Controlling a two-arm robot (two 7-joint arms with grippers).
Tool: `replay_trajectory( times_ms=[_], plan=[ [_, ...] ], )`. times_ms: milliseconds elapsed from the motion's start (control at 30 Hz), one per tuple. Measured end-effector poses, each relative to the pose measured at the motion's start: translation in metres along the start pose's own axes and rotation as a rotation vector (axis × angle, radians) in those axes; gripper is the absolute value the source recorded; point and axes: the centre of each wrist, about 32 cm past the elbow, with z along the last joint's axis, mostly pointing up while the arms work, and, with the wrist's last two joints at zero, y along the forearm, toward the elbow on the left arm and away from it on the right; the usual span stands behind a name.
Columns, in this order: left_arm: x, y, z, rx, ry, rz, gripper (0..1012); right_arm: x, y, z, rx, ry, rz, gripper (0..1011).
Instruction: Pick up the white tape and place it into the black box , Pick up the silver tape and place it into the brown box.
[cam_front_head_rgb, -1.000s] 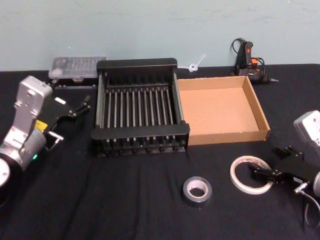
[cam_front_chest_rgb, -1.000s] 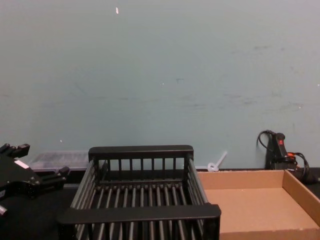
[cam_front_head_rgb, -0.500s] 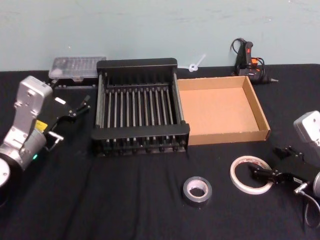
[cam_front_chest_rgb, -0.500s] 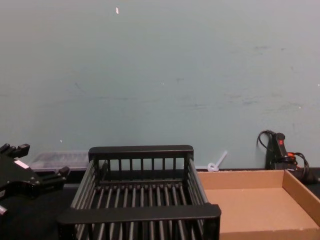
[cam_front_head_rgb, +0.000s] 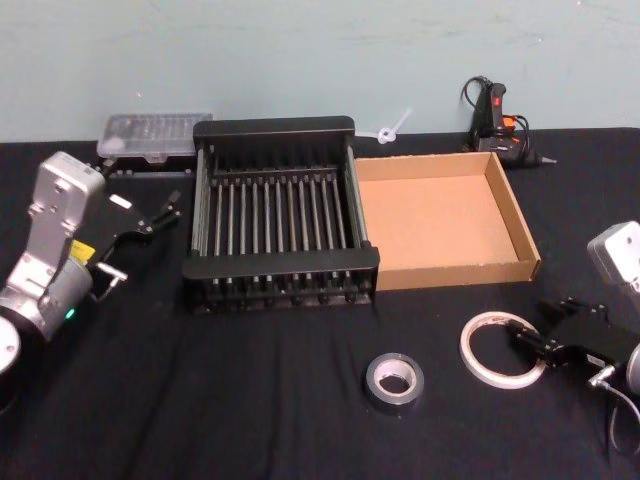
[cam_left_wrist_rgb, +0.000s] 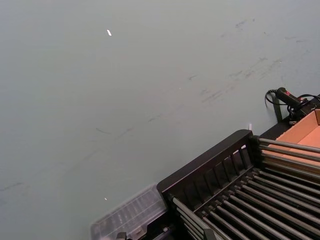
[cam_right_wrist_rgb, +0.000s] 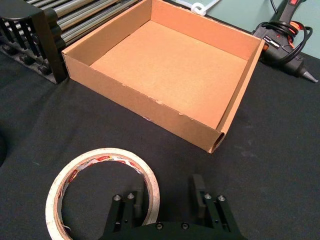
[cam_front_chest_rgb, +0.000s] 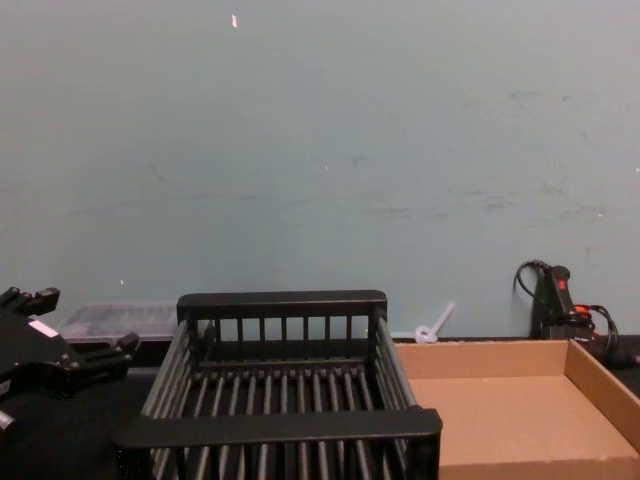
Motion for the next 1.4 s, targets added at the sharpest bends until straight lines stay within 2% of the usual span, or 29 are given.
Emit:
replay_trajectory(
  times_ms=[33, 67, 200, 400, 467, 500, 600, 1200, 1400],
  plan=[
    [0.0000, 0.0000, 0.0000, 0.000, 0.000, 0.000, 1001, 0.0000, 0.0000, 0.0000, 0.000, 0.000, 0.000, 600],
    [0.0000, 0.0000, 0.0000, 0.000, 0.000, 0.000, 1001, 0.0000, 0.0000, 0.0000, 0.000, 0.000, 0.000, 536],
    [0.0000, 0.0000, 0.0000, 0.000, 0.000, 0.000, 1001, 0.0000, 0.0000, 0.0000, 0.000, 0.000, 0.000, 445],
    [0.0000, 0.0000, 0.0000, 0.000, 0.000, 0.000, 1001, 0.0000, 0.0000, 0.0000, 0.000, 0.000, 0.000, 229],
    [0.0000, 0.0000, 0.0000, 0.000, 0.000, 0.000, 1001, 0.0000, 0.0000, 0.0000, 0.000, 0.000, 0.000, 191],
    [0.0000, 0.0000, 0.0000, 0.000, 0.000, 0.000, 1002, 0.0000, 0.0000, 0.0000, 0.000, 0.000, 0.000, 135],
    [0.0000, 0.0000, 0.0000, 0.000, 0.000, 0.000, 1001, 0.0000, 0.0000, 0.0000, 0.000, 0.000, 0.000, 93],
    [0.0000, 0.0000, 0.0000, 0.000, 0.000, 0.000, 1001, 0.0000, 0.0000, 0.0000, 0.000, 0.000, 0.000, 92],
    [0.0000, 0.0000, 0.0000, 0.000, 0.000, 0.000, 1001, 0.0016, -0.0013, 0.0009, 0.017, 0.011, -0.009, 93]
  ],
)
